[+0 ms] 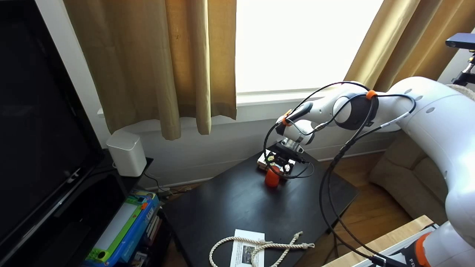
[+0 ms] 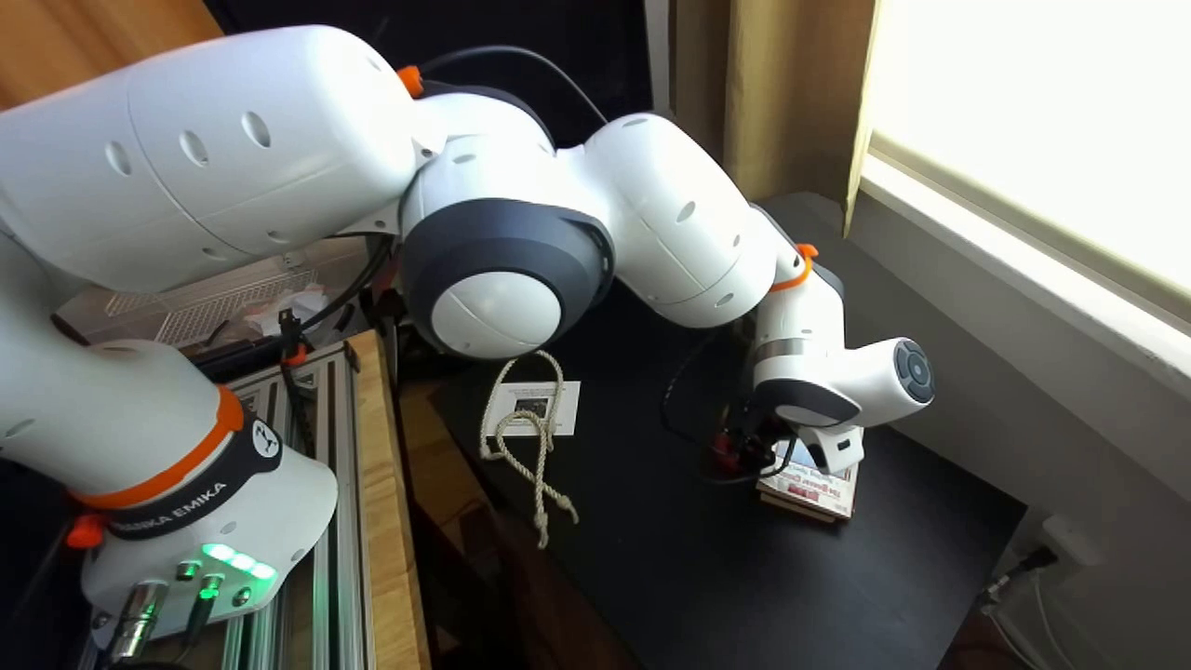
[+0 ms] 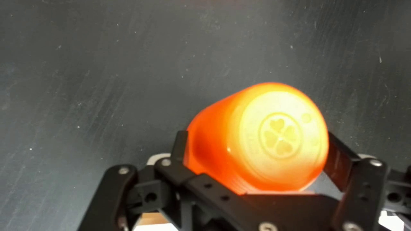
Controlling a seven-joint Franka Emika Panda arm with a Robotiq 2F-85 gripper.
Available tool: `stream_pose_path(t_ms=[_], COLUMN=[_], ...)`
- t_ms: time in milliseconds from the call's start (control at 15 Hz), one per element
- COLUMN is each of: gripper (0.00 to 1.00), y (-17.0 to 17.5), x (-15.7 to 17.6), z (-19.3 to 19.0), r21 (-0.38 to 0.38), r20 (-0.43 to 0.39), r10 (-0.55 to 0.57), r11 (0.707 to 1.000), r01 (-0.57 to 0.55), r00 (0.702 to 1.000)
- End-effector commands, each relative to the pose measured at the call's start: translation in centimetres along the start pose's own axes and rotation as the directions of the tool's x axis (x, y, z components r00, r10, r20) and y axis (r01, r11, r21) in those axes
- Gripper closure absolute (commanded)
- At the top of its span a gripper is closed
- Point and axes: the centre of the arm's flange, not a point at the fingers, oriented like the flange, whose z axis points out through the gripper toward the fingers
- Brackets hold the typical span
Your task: Turn over the orange cup
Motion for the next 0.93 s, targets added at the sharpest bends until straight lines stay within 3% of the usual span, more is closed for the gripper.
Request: stream_pose_path(t_ms=[0, 133, 267, 467, 867], gripper=[0.0, 0.0, 0.26, 0.46, 0.47], y=[0.1, 0.0, 0.1, -0.1, -3.2], x=[1.1, 1.2, 1.4, 1.1, -2.8], z=[0.6, 0.8, 1.1, 1.1, 1.5], r21=[0.009, 0.007, -0.003, -0.005, -0.07], r20=[0.011, 0.016, 0.017, 0.034, 0.02], r10=[0.027, 0.031, 0.043, 0.07, 0.081], r11=[1.0, 0.999, 0.999, 0.998, 0.994], r01=[-0.028, -0.031, -0.043, -0.07, -0.079], r00=[1.0, 0.999, 0.999, 0.997, 0.997])
